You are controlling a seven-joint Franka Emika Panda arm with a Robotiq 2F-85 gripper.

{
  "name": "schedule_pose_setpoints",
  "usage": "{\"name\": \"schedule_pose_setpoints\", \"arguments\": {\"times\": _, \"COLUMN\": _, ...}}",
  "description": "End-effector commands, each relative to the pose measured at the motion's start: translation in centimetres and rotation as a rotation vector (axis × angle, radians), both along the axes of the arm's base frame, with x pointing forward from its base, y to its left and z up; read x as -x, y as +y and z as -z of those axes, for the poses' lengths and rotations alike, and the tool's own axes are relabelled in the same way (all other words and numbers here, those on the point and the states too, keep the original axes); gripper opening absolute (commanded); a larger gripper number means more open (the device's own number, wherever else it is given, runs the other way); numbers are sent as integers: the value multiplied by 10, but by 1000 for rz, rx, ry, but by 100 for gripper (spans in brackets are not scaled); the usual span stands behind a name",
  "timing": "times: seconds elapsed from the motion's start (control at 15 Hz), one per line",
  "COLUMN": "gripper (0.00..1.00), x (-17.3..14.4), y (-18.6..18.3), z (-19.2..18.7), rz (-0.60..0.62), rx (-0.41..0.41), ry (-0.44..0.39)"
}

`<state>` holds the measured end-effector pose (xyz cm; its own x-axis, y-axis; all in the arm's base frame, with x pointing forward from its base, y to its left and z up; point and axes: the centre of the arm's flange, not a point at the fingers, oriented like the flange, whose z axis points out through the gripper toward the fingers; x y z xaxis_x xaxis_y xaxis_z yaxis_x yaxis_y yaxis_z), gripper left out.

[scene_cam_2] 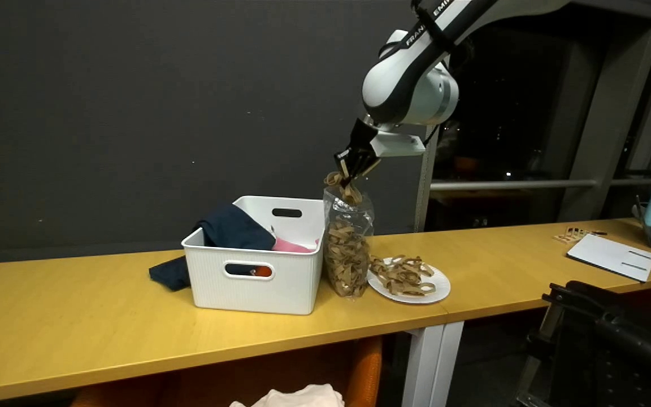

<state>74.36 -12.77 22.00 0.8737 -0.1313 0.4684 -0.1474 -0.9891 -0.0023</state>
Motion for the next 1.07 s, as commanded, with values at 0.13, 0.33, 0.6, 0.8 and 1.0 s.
{"name": "schedule_pose_setpoints", "arguments": {"times": 0.13, "gripper": 32, "x": -8, "y": -11, "z": 14, "rz": 7, "rx": 27, "ry": -34}}
{"name": "schedule_pose_setpoints", "arguments": {"times": 0.33, "gripper": 52, "x": -7, "y": -11, "z": 9, "rz": 14, "rx": 28, "ry": -45}}
{"name": "schedule_pose_setpoints", "arguments": {"times": 0.6, "gripper": 81, "x": -3, "y": -7, "z": -4, "rz": 23, "rx": 20, "ry": -54}}
{"name": "schedule_pose_setpoints", "arguments": {"times": 0.8, "gripper": 99, "x": 6, "y": -7, "z": -22, "rz": 62, "rx": 30, "ry": -27}}
{"name": "schedule_pose_setpoints", "arguments": {"times": 1.0, "gripper": 100, "x": 39, "y": -16, "z": -52, "rz": 140, "rx": 45, "ry": 23}}
